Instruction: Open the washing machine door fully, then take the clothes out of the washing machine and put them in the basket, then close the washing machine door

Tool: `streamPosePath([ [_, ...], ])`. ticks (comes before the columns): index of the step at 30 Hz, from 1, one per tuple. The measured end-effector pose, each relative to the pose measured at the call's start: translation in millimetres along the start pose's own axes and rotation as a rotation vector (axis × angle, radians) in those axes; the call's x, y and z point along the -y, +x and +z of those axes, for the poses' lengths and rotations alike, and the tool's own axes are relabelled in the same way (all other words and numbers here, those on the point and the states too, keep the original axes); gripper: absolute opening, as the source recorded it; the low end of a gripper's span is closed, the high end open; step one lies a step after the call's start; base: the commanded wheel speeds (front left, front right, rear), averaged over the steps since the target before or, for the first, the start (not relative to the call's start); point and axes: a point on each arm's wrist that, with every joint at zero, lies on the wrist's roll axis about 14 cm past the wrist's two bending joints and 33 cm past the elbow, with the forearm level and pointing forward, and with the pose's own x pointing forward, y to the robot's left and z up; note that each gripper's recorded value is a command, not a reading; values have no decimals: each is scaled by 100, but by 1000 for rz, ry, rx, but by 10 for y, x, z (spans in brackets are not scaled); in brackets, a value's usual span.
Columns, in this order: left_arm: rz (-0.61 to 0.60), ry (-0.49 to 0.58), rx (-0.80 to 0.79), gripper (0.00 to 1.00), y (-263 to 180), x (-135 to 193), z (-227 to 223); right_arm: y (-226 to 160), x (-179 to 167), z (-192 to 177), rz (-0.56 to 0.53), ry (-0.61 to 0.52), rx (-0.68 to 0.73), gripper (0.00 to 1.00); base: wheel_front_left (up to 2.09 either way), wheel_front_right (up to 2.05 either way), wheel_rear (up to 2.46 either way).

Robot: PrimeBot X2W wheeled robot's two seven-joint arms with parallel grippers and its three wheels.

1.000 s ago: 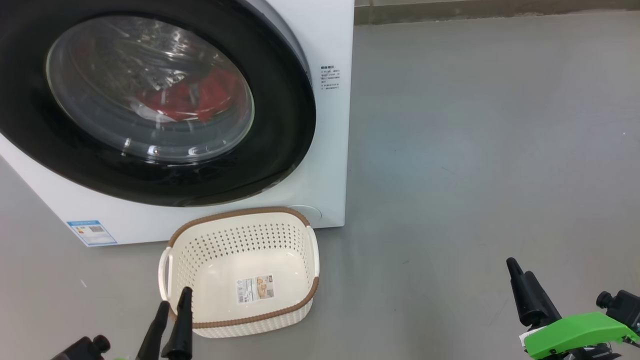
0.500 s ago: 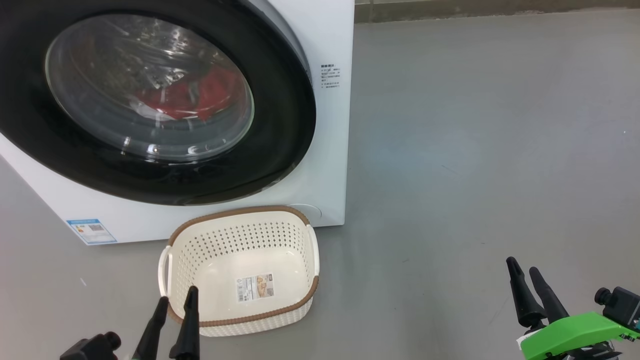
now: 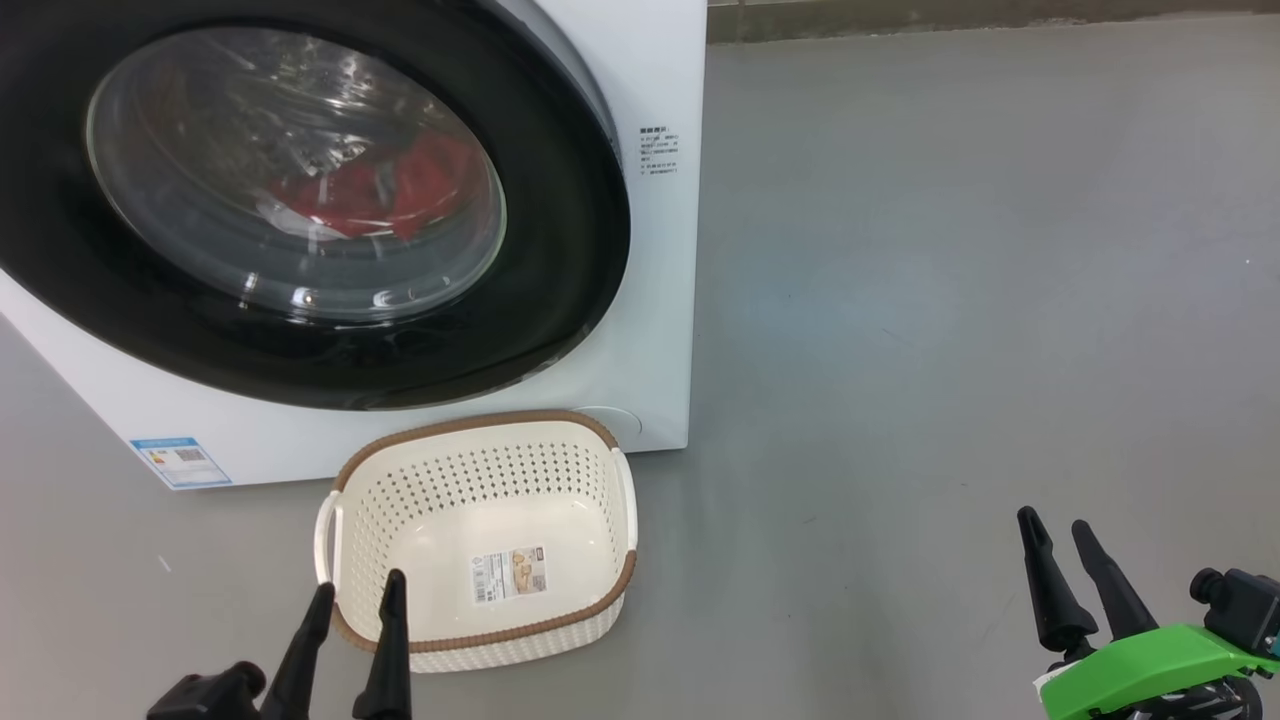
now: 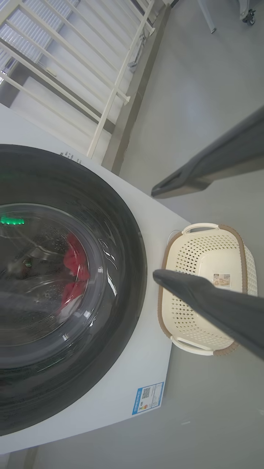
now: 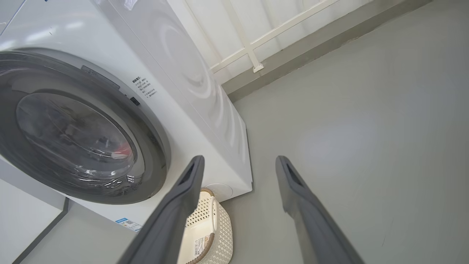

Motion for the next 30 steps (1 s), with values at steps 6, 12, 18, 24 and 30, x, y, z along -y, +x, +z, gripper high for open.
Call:
streamPosePath([
  [6,-20,75,21,100,4,52,41,-16,14,33,2,-57,16,100,0,0,0],
  [12,-33,147,40,100,-6,86,66,-52,43,20,1,-113,16,100,0,0,0],
  [18,-56,233,53,100,-22,129,65,-46,20,52,15,-176,32,100,0,0,0],
  [24,-71,285,68,100,-23,162,74,-47,13,85,25,-232,46,100,0,0,0],
  [30,-75,328,82,100,-34,164,87,-56,13,111,31,-278,59,100,0,0,0],
])
